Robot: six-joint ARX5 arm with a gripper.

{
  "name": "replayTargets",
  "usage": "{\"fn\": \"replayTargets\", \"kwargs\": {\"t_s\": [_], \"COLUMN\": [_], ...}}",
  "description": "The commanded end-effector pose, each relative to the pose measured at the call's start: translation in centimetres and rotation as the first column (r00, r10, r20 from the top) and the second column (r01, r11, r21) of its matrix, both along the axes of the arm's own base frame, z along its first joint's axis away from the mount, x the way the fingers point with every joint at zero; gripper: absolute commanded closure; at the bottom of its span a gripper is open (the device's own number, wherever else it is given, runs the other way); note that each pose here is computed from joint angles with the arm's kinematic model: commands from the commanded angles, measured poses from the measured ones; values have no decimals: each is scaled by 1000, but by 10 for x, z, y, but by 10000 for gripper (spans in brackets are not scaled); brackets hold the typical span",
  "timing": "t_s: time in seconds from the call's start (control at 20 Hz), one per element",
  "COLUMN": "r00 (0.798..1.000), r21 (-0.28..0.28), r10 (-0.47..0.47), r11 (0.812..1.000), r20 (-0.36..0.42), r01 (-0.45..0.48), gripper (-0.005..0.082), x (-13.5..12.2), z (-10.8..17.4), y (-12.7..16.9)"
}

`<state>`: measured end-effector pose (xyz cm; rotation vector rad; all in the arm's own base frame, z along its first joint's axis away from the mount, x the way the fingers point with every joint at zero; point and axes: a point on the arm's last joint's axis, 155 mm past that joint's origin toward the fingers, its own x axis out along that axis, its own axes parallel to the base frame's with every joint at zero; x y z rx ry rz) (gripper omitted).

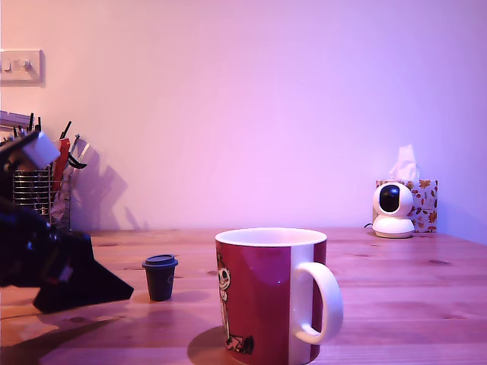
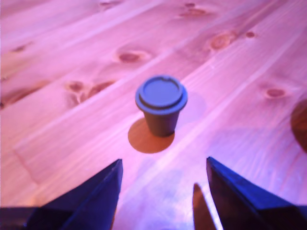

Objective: Pick up the coffee capsules on the table and drop them inside the coffee cup

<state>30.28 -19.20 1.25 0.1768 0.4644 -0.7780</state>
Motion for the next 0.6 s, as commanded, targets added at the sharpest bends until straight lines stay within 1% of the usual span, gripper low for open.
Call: {"fn": "replayTargets", "kwargs": {"t_s": [0.0,0.15,0.35,0.55], "r00": [1000,999,999,998], "r21": [-2,-21,-34,-34], "r10": [-15,-28,-46,-54], "r11": [1000,999,998,998], "r20": [5,33,25,23], "r01": [15,28,47,54], "gripper": [263,263,264,264], "x": [-3,2,9,13], "z": [-4,-1,-3,-5], "y": [-3,-8,-16,-20]}}
